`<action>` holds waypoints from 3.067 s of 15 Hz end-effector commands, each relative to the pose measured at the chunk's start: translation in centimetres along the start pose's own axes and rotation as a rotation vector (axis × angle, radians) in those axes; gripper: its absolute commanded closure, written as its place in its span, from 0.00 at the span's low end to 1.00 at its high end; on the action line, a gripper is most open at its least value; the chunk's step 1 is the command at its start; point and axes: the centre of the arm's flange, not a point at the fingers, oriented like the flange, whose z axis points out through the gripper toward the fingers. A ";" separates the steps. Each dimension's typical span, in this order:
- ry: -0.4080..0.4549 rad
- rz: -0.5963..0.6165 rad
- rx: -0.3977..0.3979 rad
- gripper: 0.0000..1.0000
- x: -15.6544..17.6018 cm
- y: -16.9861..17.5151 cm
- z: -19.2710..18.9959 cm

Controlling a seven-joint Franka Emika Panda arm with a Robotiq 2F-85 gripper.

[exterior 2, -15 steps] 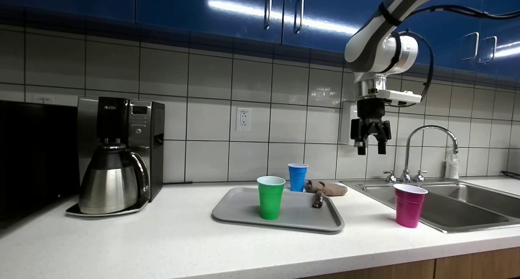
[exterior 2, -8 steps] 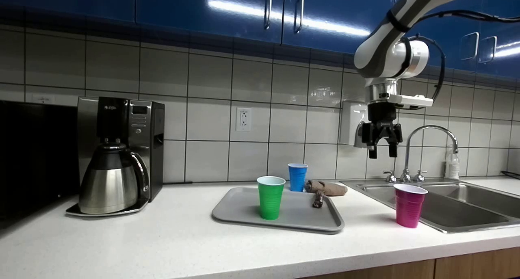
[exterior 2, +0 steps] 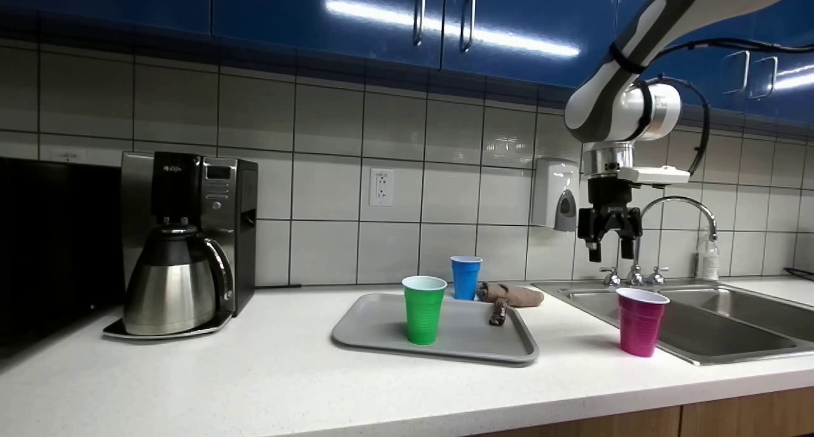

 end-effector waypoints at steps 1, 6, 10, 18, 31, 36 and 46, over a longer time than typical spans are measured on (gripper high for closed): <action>0.007 -0.003 -0.004 0.00 0.9 2.0 0.9; 0.010 0.015 -0.012 0.00 1.2 3.4 2.4; 0.008 0.027 -0.018 0.00 1.7 4.3 3.5; -0.011 0.047 -0.008 0.00 1.4 3.3 4.4; 0.024 0.039 -0.020 0.00 1.3 3.6 4.7; 0.042 0.025 -0.028 0.00 1.1 3.8 5.4; 0.003 0.013 -0.021 0.00 0.9 4.0 8.1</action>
